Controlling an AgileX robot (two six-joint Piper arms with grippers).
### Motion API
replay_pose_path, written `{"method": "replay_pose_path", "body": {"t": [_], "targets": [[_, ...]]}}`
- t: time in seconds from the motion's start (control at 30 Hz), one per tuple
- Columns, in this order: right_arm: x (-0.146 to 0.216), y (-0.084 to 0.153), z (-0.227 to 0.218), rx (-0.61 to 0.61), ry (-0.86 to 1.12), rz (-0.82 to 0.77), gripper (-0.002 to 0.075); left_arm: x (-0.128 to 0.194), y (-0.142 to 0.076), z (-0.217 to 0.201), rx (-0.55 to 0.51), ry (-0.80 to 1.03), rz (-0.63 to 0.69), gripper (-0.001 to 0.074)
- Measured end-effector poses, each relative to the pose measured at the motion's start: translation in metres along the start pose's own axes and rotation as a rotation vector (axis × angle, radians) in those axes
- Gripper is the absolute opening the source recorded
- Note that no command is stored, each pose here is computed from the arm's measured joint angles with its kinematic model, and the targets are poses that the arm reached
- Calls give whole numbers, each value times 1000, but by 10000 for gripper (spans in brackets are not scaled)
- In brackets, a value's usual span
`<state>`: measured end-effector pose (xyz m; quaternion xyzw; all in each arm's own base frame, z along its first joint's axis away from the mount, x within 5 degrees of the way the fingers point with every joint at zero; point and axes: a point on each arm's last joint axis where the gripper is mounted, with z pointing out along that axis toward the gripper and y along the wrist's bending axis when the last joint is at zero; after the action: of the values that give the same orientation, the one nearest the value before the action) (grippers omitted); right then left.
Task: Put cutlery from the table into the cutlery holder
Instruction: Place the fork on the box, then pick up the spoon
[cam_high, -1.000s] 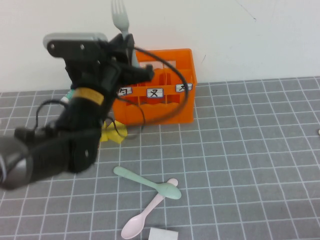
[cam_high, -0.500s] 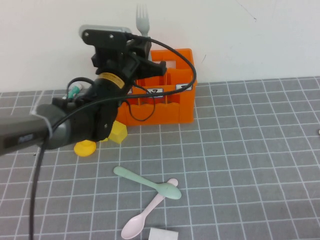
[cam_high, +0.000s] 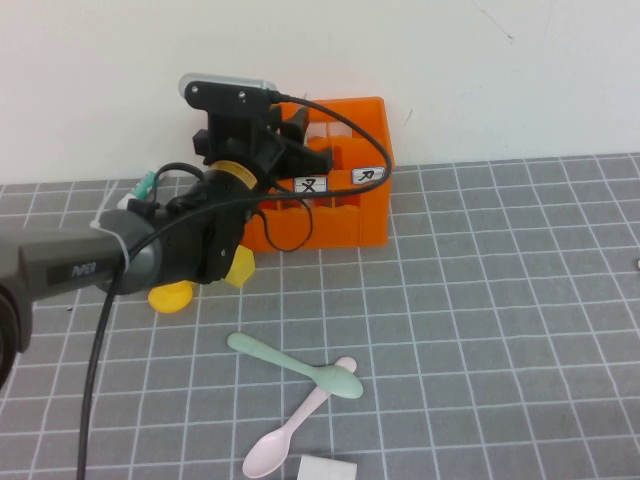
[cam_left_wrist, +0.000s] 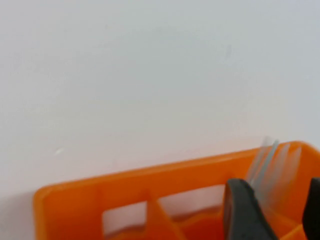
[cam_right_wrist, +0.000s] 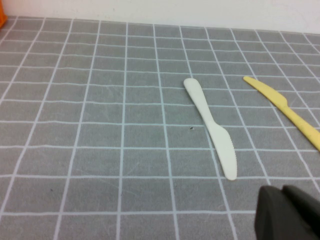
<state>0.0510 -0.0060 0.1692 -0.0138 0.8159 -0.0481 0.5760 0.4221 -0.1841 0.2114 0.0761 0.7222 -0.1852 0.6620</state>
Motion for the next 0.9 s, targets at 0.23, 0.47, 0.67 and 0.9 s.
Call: {"method": "replay_pose_path", "body": {"t": [0.23,0.47,0.67,0.9], "targets": [[0,0,0,0,0,0,-3,-16,10,-9,-48,110,-31,281],[0,0,0,0,0,0,-3,-94,4,-45,-39,39,52,53],[0,0,0,0,0,0,-3,-135,-3,-83,-27,103,122,5],[0,0,0,0,0,0,-3,-146,-5,-140,-22,55,152,1]]}}
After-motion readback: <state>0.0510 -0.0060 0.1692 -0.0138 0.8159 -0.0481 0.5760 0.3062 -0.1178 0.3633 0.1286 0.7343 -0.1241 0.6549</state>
